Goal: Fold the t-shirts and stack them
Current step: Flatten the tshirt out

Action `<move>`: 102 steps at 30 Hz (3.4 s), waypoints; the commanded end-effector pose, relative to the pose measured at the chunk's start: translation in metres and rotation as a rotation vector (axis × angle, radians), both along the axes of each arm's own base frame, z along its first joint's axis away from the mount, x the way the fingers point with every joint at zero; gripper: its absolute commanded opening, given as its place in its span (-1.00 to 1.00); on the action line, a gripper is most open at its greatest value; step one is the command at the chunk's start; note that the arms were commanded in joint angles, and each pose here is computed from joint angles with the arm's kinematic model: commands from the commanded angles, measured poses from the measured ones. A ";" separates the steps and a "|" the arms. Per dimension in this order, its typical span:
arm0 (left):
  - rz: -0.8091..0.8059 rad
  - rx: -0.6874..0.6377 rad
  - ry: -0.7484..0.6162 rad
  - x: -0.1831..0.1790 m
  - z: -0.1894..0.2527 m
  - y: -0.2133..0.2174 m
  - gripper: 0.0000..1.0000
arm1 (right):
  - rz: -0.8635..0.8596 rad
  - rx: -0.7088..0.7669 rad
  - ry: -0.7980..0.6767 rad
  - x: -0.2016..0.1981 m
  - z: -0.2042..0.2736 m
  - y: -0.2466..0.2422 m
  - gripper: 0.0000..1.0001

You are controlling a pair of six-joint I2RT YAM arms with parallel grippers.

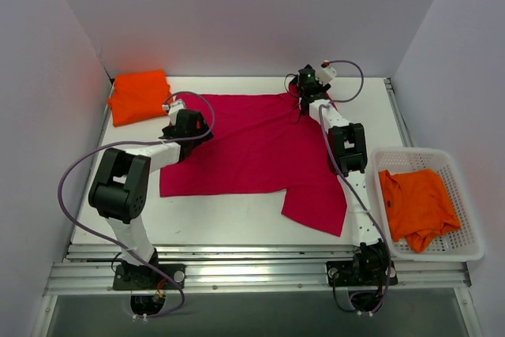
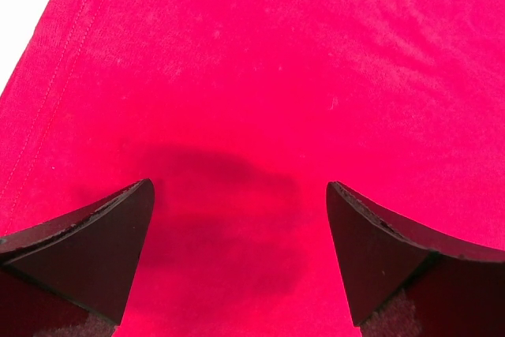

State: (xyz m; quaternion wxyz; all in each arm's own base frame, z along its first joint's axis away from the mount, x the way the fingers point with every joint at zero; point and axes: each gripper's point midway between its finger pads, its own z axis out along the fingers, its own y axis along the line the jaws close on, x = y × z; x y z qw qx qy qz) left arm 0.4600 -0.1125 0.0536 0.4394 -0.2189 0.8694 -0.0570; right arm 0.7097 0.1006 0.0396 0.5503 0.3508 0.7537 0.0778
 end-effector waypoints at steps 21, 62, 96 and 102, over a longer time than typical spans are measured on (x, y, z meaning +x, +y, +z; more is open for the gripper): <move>-0.012 -0.016 -0.045 0.025 0.000 -0.008 1.00 | 0.042 0.044 -0.081 0.016 0.007 0.018 -1.00; -0.059 -0.051 -0.068 0.028 0.014 -0.020 0.90 | -0.078 0.065 -0.335 -0.019 0.140 -0.008 0.99; -0.150 -0.118 0.005 0.060 -0.001 -0.024 0.84 | 0.130 -0.063 0.206 -0.230 0.028 0.001 -0.27; -0.153 -0.135 0.070 0.049 -0.023 -0.030 0.63 | 0.180 -0.015 0.320 -0.249 -0.033 0.011 -1.00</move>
